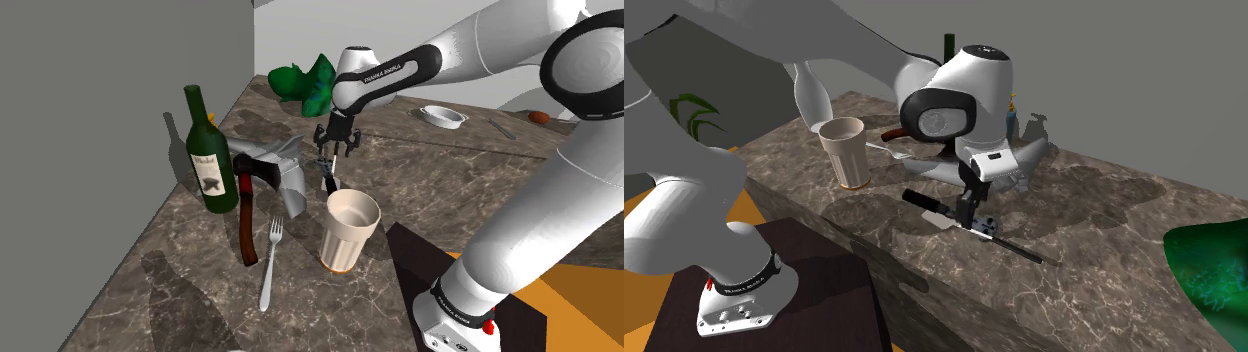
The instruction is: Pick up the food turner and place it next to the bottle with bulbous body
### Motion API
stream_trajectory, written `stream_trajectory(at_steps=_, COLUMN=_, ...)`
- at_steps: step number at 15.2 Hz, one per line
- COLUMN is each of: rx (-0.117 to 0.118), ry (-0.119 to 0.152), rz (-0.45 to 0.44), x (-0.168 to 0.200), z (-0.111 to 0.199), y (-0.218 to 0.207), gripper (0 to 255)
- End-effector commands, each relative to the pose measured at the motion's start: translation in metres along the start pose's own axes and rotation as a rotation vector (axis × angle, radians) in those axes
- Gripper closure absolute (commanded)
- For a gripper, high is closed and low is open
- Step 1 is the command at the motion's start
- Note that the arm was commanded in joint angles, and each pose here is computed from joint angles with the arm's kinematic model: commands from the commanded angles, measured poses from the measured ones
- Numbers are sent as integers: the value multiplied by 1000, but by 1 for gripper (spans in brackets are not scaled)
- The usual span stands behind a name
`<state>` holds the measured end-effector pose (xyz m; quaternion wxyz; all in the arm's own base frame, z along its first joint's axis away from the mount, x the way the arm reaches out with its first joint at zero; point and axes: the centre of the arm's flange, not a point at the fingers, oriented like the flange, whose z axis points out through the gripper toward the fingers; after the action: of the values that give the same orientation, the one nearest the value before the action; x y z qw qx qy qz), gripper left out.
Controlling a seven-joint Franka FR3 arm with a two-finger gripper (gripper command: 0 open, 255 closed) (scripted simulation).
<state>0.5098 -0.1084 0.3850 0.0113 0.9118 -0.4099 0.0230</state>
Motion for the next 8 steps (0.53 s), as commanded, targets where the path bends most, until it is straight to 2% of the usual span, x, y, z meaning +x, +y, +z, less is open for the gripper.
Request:
stream_trajectory(at_steps=1, rx=0, ry=15, rz=37, x=14, z=7, y=2, gripper=0)
stream_trajectory(at_steps=8, rx=0, ry=15, rz=37, x=15, z=47, y=2, gripper=0)
